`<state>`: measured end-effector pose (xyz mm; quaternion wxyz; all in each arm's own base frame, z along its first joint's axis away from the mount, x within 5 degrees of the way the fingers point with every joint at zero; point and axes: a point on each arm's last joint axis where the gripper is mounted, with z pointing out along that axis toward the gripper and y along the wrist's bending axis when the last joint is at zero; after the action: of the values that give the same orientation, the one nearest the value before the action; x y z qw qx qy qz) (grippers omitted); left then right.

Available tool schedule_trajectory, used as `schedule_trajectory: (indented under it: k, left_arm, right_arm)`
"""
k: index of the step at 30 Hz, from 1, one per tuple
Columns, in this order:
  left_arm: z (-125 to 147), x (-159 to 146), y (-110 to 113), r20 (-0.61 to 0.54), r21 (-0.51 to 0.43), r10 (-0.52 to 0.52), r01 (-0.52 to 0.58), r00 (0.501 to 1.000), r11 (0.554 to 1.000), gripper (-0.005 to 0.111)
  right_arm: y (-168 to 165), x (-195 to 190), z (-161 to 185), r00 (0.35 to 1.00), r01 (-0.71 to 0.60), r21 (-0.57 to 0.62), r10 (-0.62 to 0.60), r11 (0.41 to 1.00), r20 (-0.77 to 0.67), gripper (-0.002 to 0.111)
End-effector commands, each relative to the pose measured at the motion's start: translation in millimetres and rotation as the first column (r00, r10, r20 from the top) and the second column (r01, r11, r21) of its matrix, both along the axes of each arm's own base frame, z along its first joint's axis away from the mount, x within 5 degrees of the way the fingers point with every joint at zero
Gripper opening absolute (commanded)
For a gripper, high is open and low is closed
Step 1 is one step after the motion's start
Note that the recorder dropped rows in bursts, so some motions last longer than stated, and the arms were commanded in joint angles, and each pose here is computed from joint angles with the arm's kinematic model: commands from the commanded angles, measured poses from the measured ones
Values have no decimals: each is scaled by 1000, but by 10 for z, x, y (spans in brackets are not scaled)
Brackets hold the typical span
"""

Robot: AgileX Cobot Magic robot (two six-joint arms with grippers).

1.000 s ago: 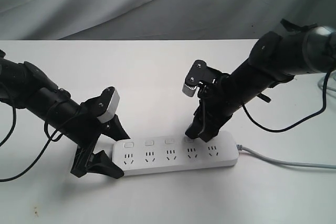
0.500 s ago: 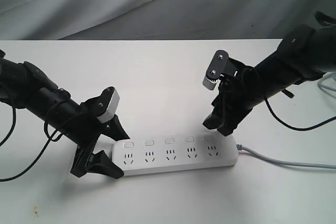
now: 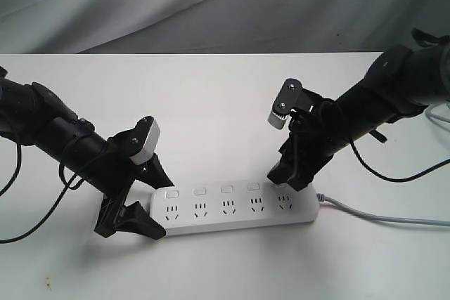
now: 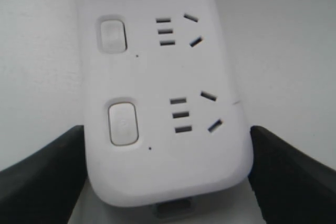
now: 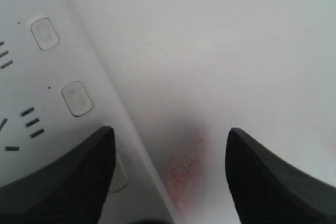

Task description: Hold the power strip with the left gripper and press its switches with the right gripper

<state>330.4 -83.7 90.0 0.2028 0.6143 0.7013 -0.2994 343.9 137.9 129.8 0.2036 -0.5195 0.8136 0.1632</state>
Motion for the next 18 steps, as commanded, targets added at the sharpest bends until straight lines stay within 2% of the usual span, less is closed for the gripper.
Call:
schedule_trajectory:
  k: [1,6,13,18]
  left_arm:
    - [-6,9,2,11,13,-4,4,1000,1000,0]
    - [-6,9,2,11,13,-4,4,1000,1000,0]
    - [-6,9,2,11,13,-4,4,1000,1000,0]
    - [-6,9,2,11,13,-4,4,1000,1000,0]
  right_arm:
    - [-34,-21,-41,1000,-14,-35,13,999,-12,57]
    - [-60,-21,-70,1000,-13,-68,12,998,-17,57]
    - [-108,-38,-341,996,-17,-139,5,990,-93,57]
    - [-81,-19,-193,998,28,-96,-34,995,-60,57]
